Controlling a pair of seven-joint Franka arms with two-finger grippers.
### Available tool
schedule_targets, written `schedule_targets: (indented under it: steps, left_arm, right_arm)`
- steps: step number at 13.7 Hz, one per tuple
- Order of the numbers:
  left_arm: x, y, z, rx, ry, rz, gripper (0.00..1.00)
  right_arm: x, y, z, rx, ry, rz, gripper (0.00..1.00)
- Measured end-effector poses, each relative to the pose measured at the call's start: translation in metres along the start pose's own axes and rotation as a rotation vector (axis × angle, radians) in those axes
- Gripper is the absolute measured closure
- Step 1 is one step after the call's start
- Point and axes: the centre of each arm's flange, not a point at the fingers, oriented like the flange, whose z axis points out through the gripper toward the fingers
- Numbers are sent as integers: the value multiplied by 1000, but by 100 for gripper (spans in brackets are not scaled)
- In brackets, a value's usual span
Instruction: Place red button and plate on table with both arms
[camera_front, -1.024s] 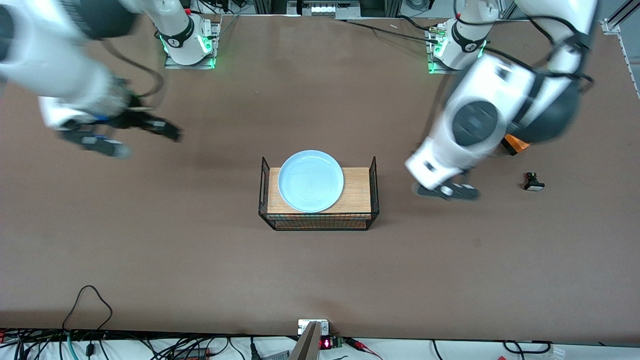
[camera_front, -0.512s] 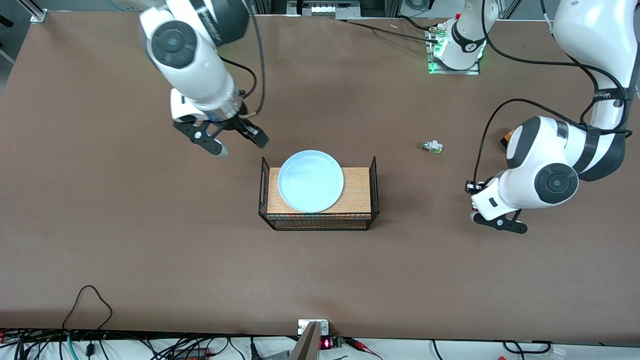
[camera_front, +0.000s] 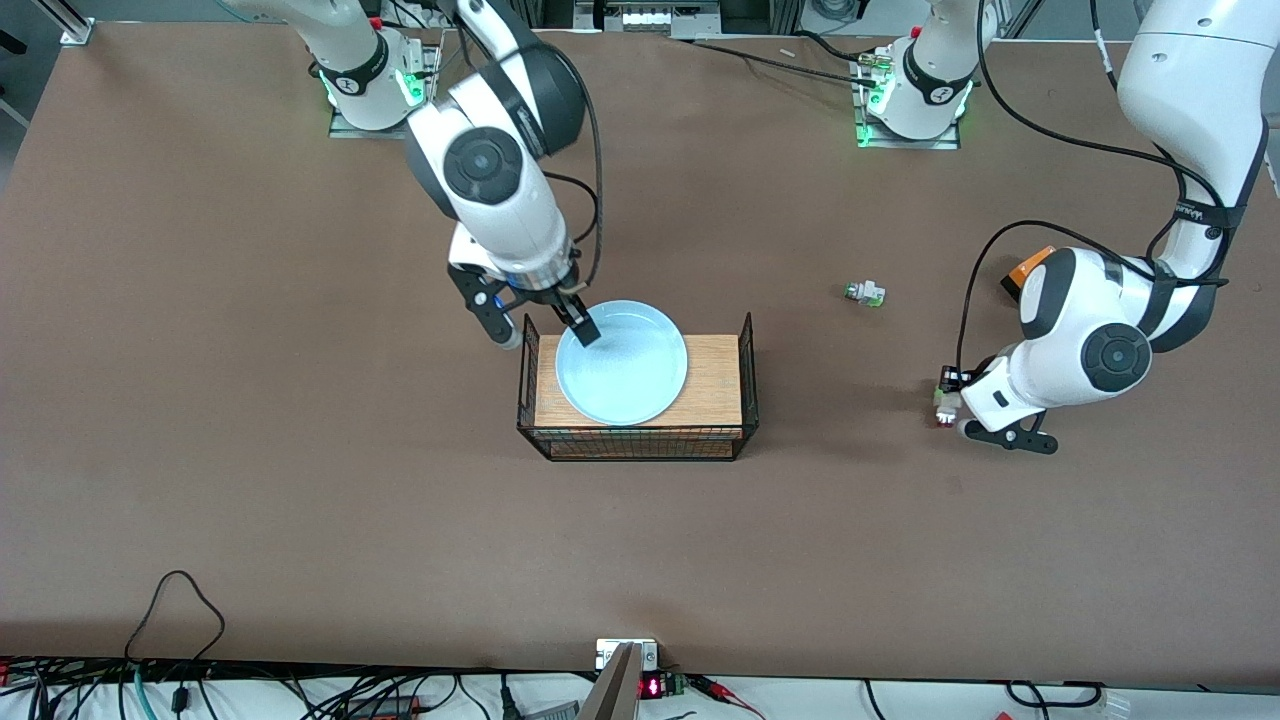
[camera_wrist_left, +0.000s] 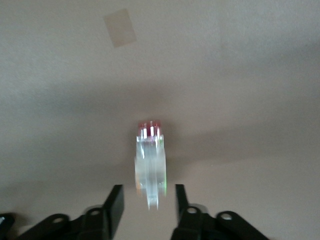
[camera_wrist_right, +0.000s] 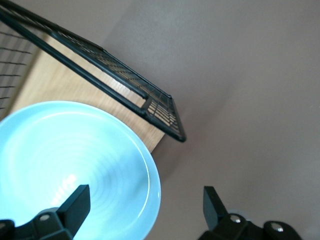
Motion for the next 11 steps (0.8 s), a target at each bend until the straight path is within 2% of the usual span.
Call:
schedule_targets:
  steps: [4, 5, 6, 8, 10, 11]
  left_arm:
    - [1, 8, -14, 5, 18, 13, 4]
    - [2, 11, -21, 7, 13, 18, 0]
    - [3, 18, -37, 10, -3, 25, 0]
    - [6, 34, -88, 20, -45, 26, 0]
    - [4, 47, -151, 32, -70, 17, 0]
    - [-1, 54, -181, 36, -81, 15, 0]
  right_arm:
    - [-6, -3, 26, -24, 3, 6, 0]
    - [-6, -3, 27, -25, 3, 7, 8]
    - [-6, -3, 27, -25, 3, 7, 8]
    - [-7, -2, 27, -27, 3, 6, 27]
    - [-7, -2, 30, -32, 4, 5, 53]
    - [-7, -2, 33, -36, 4, 5, 57]
